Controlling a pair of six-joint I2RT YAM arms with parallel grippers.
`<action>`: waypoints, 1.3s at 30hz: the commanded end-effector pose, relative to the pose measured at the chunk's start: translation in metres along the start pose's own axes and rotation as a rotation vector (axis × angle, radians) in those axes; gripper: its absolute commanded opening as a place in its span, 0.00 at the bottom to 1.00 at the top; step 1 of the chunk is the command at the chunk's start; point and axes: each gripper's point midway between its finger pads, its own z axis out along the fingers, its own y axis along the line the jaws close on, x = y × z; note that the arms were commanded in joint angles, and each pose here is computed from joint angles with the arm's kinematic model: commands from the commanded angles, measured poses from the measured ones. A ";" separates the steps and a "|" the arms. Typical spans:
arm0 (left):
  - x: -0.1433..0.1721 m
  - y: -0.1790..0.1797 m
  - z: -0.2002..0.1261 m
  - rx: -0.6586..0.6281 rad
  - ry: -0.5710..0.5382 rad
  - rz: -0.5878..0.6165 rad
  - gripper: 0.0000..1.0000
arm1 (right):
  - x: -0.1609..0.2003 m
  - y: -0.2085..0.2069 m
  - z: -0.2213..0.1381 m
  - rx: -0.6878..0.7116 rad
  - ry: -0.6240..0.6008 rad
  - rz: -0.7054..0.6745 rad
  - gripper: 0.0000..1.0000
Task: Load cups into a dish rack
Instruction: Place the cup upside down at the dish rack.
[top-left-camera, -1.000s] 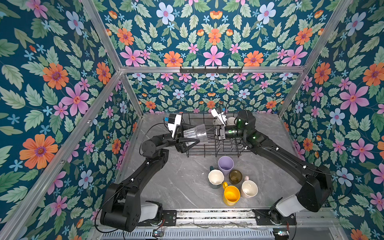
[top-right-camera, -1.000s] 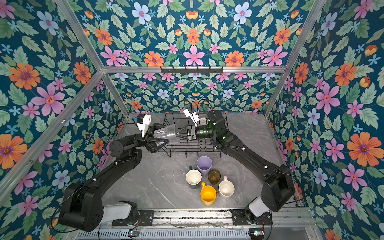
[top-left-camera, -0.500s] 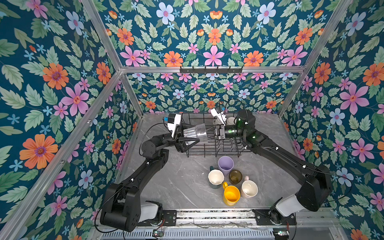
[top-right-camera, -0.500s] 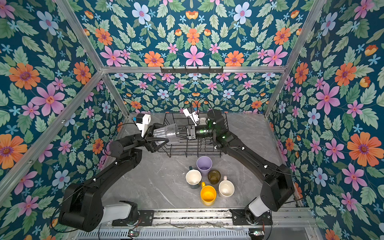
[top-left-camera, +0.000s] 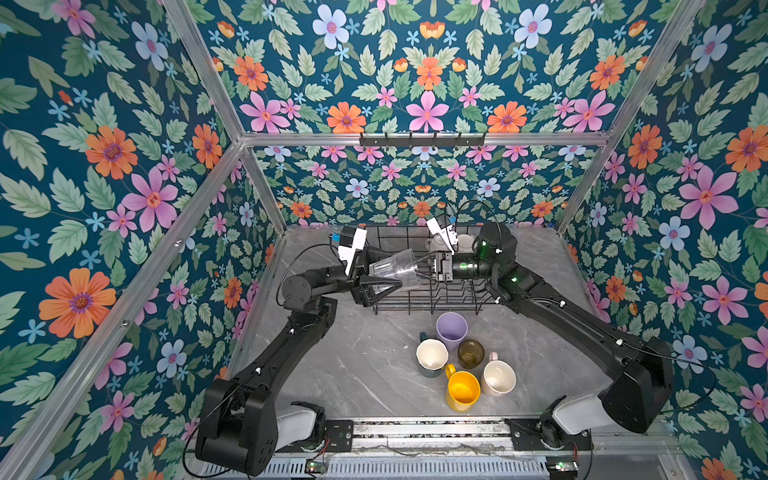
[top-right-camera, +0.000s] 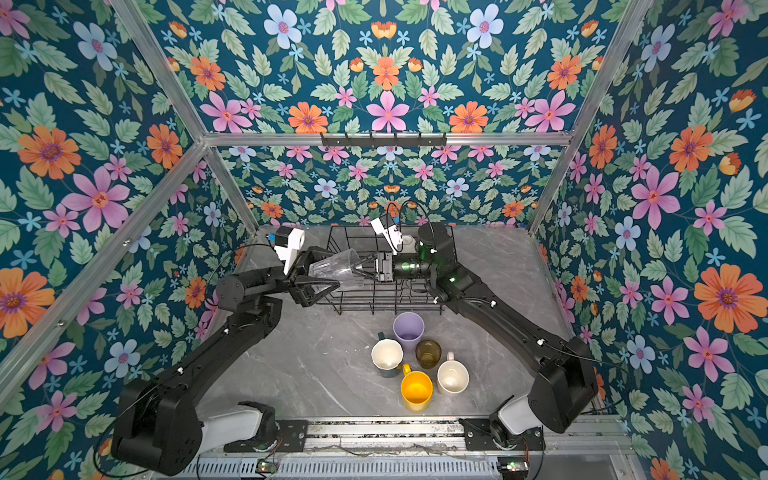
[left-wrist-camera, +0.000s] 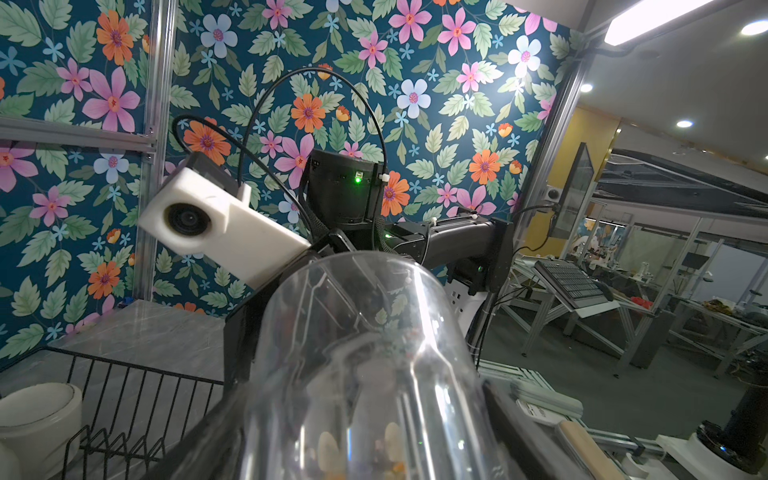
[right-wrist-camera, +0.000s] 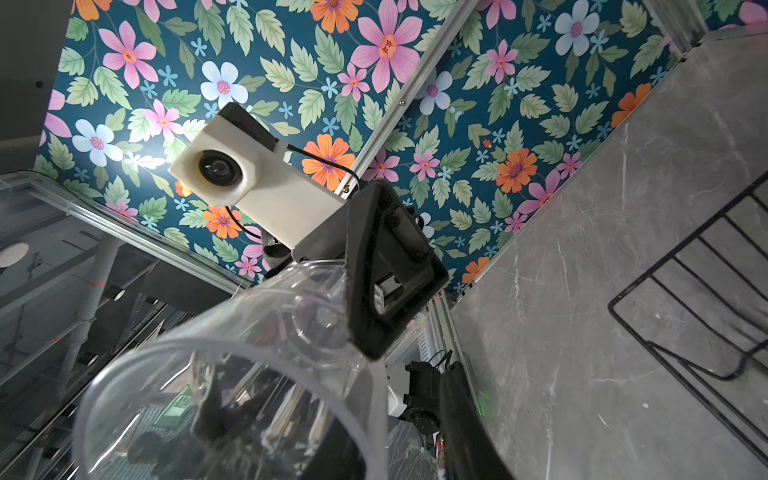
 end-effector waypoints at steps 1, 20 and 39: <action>0.003 0.016 0.000 -0.087 0.018 0.035 0.00 | -0.002 -0.003 -0.005 0.035 -0.029 -0.018 0.35; 0.015 0.141 -0.041 -0.774 0.263 -0.020 0.00 | 0.009 -0.063 -0.118 0.629 -0.318 -0.054 0.82; 0.053 0.244 -0.082 -1.143 0.522 -0.259 0.00 | 0.031 -0.066 -0.173 0.791 -0.418 -0.105 0.99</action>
